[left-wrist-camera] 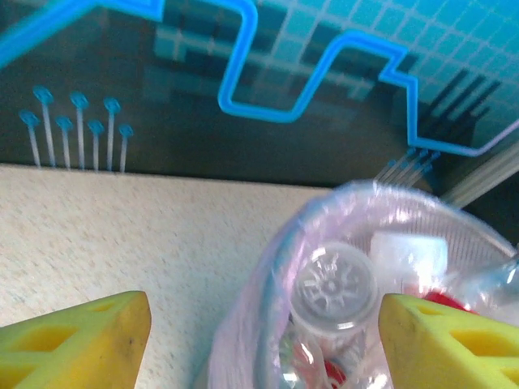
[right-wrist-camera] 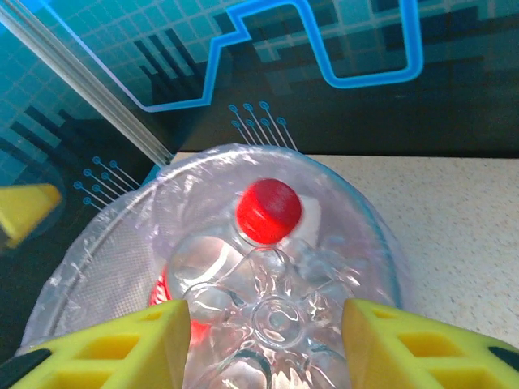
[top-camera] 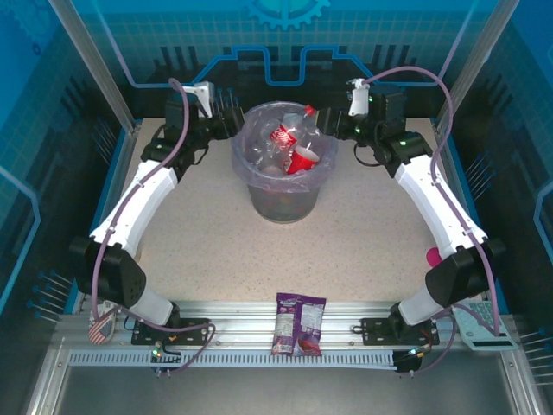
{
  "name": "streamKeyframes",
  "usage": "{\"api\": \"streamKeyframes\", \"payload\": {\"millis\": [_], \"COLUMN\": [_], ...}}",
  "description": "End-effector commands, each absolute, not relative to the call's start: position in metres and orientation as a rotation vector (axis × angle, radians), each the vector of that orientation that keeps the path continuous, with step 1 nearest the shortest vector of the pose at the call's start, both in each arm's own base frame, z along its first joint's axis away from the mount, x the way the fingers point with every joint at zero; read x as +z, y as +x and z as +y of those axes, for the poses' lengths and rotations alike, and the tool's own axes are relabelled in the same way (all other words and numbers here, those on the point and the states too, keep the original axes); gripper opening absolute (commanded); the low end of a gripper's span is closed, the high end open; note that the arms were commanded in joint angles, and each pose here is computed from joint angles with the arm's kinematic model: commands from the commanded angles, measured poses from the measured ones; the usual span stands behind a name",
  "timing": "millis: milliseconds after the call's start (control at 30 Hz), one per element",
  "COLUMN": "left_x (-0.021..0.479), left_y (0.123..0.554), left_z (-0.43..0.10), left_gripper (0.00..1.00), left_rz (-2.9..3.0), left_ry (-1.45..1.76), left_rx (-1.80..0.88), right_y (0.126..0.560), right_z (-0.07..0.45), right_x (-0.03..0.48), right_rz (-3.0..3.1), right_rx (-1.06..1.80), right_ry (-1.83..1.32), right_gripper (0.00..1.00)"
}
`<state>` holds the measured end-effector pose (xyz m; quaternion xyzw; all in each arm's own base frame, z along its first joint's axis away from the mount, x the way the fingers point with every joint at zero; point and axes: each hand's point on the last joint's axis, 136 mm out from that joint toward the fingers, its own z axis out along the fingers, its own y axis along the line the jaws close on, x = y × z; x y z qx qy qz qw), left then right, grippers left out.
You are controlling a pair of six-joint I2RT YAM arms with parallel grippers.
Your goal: Put the plastic bottles in the bin
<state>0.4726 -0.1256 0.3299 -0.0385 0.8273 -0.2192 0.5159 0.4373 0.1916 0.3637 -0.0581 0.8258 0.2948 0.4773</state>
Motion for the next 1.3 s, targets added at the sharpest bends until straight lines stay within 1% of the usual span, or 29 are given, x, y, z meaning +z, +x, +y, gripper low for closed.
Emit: {"api": "streamKeyframes", "payload": {"millis": [0,200,333,433,633,867,900,933,967,1067,1267], "left_x": [0.301,0.29,0.306,0.327,0.364,0.378,0.377,0.373,0.368,0.341,0.271], "left_y": [0.475,0.475,0.473,0.47,0.461,0.44,0.436,0.432,0.426,0.41,0.378], "left_z": [-0.142,-0.159,-0.157,-0.154,-0.143,-0.116,-0.11,-0.103,-0.096,-0.069,-0.011], "left_gripper": [0.74,0.73,0.73,0.73,0.79,0.92,0.94,0.98,0.99,0.99,0.99], "left_rz": [2.045,2.067,2.025,1.988,1.935,1.899,1.899,1.9,1.907,1.919,1.933], "left_ry": [-0.104,-0.079,-0.076,-0.054,-0.006,-0.017,-0.025,-0.035,-0.046,-0.103,-0.261], "left_rx": [-0.623,-0.704,-0.706,-0.681,-0.59,-0.483,-0.462,-0.428,-0.394,-0.267,0.012], "right_y": [0.435,0.44,0.436,0.431,0.417,0.401,0.399,0.395,0.393,0.385,0.365], "right_z": [0.217,0.229,0.228,0.22,0.203,0.164,0.156,0.147,0.137,0.106,0.055], "right_x": [0.354,0.334,0.335,0.348,0.376,0.392,0.39,0.389,0.385,0.358,0.277], "right_rz": [2.053,2.102,2.107,2.084,2.04,2.012,2.015,2.017,2.023,2.068,2.162], "right_rx": [0.759,0.799,0.793,0.759,0.706,0.623,0.61,0.596,0.577,0.501,0.344], "right_ry": [-0.212,-0.218,-0.226,-0.234,-0.247,-0.196,-0.178,-0.159,-0.135,-0.05,0.099], "right_gripper": [0.53,0.52,0.54,0.6,0.69,0.75,0.76,0.78,0.83,0.99,1.0]}}
